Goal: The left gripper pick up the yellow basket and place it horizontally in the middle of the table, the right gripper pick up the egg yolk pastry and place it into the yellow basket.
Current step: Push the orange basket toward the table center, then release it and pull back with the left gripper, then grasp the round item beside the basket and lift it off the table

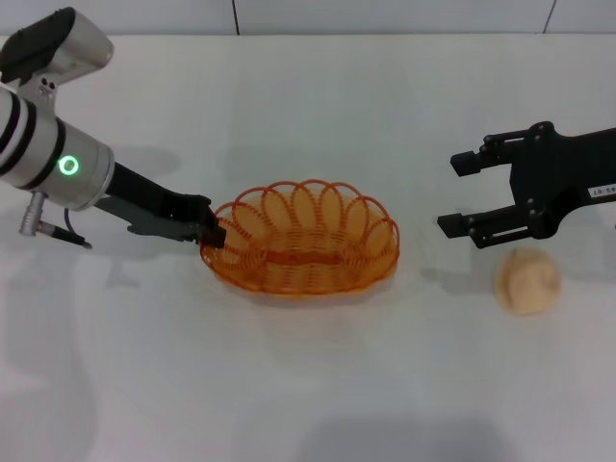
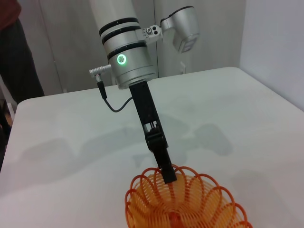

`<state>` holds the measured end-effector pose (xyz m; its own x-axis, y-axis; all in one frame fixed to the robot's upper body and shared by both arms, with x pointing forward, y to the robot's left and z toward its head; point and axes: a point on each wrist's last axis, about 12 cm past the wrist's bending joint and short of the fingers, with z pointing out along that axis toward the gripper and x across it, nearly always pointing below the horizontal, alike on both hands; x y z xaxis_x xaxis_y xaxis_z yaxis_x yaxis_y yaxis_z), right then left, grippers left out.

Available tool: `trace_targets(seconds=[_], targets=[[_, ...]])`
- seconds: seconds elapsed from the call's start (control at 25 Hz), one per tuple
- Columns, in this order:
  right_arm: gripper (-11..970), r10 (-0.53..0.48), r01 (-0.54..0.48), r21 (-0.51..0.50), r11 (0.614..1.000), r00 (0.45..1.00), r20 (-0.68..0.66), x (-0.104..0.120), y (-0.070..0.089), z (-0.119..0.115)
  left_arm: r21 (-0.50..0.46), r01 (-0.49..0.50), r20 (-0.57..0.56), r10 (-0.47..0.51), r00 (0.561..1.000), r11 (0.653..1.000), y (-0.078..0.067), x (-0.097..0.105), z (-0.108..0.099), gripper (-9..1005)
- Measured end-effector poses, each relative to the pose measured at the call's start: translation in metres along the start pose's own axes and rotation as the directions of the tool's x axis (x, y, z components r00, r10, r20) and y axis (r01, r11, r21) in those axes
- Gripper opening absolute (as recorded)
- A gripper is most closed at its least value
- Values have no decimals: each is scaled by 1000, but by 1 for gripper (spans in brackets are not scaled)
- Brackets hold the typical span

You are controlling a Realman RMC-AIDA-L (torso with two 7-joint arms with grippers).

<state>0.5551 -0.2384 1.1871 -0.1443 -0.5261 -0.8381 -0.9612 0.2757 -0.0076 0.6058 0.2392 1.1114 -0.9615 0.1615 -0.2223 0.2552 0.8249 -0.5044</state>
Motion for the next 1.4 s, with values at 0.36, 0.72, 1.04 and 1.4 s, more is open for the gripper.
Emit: trace_targets(seconds=[0.36, 0.72, 1.04, 1.4], targets=[[765, -3, 3, 2, 1000, 1000, 1, -1, -1, 0, -1, -11, -22, 10, 1000, 1000, -3, 1, 3, 113], [723, -1, 1, 8, 1000, 1000, 4, -1, -2, -1, 24, -30, 6, 30, 1000, 999, -7, -6, -2, 228], [671, 7, -8, 23, 1000, 1000, 8, 0, -3, -3, 3, -64, 112, 63, 992, 998, -2, -17, -30, 530], [663, 35, -35, 34, 999, 999, 3, 3, -4, -6, -29, -127, 245, 130, 961, 991, 13, -19, -67, 848]])
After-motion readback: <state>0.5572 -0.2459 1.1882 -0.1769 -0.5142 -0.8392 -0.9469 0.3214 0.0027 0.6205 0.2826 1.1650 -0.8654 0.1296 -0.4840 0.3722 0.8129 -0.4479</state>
